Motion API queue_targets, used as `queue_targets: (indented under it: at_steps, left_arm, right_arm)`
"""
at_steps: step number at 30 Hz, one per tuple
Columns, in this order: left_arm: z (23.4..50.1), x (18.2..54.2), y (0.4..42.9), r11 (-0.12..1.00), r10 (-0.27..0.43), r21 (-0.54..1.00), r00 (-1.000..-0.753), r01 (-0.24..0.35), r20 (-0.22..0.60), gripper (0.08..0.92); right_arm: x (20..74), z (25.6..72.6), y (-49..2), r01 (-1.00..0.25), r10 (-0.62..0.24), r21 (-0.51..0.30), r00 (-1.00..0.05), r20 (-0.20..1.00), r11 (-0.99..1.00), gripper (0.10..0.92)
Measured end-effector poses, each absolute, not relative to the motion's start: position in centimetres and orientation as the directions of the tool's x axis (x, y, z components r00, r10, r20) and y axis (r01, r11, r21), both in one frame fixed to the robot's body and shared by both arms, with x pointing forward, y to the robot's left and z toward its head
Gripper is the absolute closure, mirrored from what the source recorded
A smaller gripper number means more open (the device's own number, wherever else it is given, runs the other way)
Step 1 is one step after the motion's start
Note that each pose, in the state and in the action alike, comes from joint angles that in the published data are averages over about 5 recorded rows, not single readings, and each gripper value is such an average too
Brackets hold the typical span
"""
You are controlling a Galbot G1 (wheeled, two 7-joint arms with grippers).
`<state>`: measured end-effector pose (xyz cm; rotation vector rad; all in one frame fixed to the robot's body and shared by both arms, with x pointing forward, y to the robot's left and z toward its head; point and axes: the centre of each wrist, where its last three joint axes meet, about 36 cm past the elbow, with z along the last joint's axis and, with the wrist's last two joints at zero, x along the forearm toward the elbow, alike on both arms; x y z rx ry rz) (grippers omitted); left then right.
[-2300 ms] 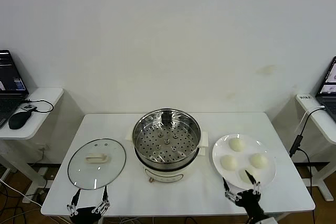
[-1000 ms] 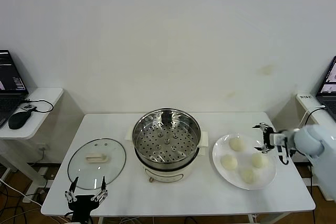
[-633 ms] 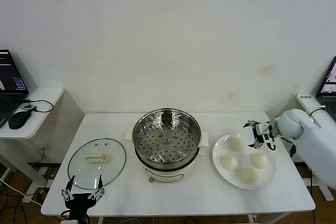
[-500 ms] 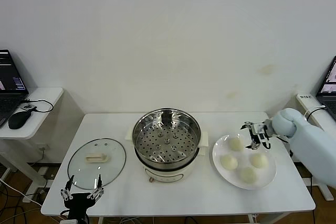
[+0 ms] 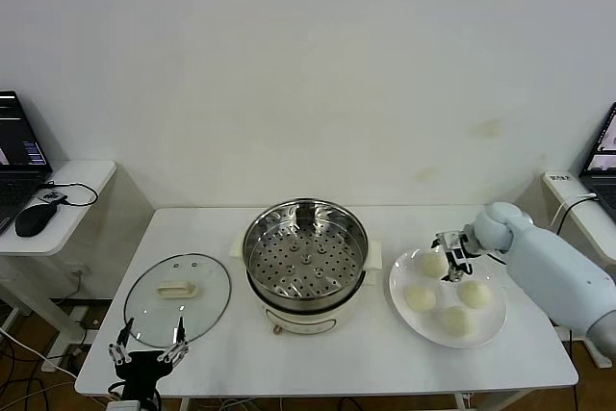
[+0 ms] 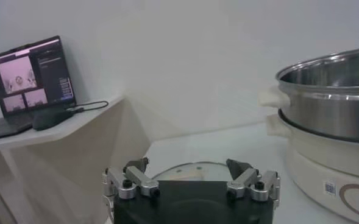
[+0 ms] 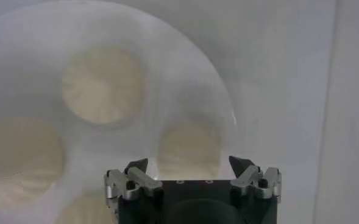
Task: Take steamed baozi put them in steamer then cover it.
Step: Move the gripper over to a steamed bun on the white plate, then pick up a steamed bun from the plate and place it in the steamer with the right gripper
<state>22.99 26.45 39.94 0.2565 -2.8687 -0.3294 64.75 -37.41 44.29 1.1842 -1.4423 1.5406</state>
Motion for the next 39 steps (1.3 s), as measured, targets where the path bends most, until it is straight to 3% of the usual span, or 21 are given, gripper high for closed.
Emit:
queue_targets:
  at_steps: [10,20,26,32,39]
  left_arm:
    - [39.9,23.1,26.6,0.958,-0.202,0.247,-0.955,-0.146,0.216,0.177]
    - [39.9,23.0,26.6,0.958,-0.202,0.248,-0.955,-0.146,0.216,0.177]
    - [40.0,23.1,26.6,0.958,-0.200,0.249,-0.956,-0.145,0.213,0.177]
    - [40.1,23.1,26.7,0.958,-0.197,0.250,-0.957,-0.142,0.212,0.177]
    - [40.3,23.4,26.7,0.960,-0.189,0.244,-0.960,-0.137,0.205,0.177]
  right_arm:
    - [65.5,44.1,-36.7,-0.935,-0.072,-0.331,-0.325,0.943,-0.126,0.254]
    - [65.5,44.2,-36.7,-0.939,-0.060,-0.317,-0.312,0.948,-0.132,0.395]
    - [65.5,45.2,-36.7,-0.939,-0.067,-0.312,-0.306,0.950,-0.141,0.411]
    - [65.6,47.9,-36.9,-0.935,-0.087,-0.318,-0.308,0.947,-0.157,0.411]
    - [65.7,54.3,-37.1,-0.917,-0.137,-0.363,-0.343,0.929,-0.166,0.405]
